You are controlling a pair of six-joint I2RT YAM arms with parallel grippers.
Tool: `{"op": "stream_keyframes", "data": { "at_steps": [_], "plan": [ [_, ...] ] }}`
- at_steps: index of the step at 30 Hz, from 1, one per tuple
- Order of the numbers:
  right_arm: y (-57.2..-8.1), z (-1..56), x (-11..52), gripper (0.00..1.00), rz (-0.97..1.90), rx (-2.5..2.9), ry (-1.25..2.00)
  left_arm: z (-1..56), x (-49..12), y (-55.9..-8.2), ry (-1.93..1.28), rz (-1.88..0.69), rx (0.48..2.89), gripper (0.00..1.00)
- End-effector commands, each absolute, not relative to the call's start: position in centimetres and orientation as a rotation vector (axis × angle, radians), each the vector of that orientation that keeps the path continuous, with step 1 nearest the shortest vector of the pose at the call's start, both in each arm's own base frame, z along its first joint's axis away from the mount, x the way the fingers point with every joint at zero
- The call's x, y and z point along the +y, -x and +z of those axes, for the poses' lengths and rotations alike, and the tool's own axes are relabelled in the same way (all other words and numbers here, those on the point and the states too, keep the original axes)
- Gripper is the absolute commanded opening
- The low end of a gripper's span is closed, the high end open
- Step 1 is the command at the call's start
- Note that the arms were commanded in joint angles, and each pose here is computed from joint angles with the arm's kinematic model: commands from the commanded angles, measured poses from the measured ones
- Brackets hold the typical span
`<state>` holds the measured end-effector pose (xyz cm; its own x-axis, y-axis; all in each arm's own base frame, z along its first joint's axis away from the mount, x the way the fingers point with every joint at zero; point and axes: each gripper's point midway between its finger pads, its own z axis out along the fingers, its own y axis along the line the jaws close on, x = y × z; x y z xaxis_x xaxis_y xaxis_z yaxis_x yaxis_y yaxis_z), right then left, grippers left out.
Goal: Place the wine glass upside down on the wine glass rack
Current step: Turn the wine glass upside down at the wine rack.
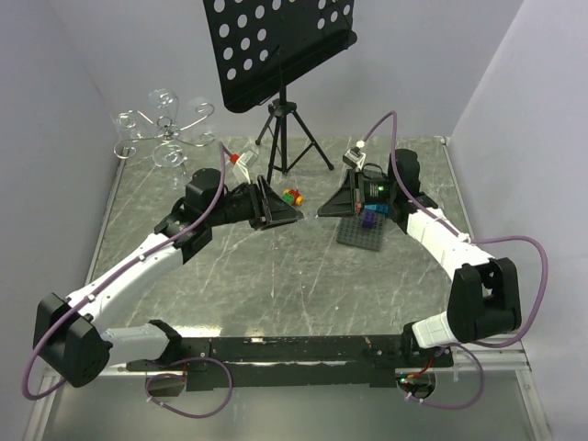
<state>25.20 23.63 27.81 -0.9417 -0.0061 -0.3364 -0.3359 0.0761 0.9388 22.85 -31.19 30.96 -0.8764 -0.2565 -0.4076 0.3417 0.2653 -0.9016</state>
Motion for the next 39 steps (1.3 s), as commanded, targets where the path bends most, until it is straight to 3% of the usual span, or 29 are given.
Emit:
{"op": "stream_keyframes", "data": {
  "at_steps": [1, 18, 27, 34, 37, 39],
  "plan": [
    [-25.3, 30.1, 23.6, 0.0, 1.991, 2.028, 0.415, 31.4, -31.9, -23.2, -0.049, -1.671, 2.052, 0.5],
    [-24.2, 30.0, 25.1, 0.0, 1.989, 2.037, 0.498, 31.3, -32.2, -24.0, 0.025, -1.681, 2.059, 0.37],
    [-24.4, 30.0, 25.5, 0.0, 1.977, 2.042, 0.514, 30.6, -32.1, -23.9, 0.027, -1.652, 2.119, 0.22],
    [-24.1, 30.1, 26.0, 0.0, 1.947, 2.045, 0.554, 29.9, -32.1, -23.7, 0.002, -1.588, 2.201, 0.2],
    [-23.9, 29.9, 26.2, 0.0, 1.942, 2.049, 0.561, 29.8, -32.1, -23.9, -0.003, -1.561, 2.219, 0.03],
    [-23.9, 29.9, 26.2, 0.0, 1.941, 2.05, 0.562, 29.5, -32.1, -23.8, 0.001, -1.54, 2.245, 0.01]
  ]
}}
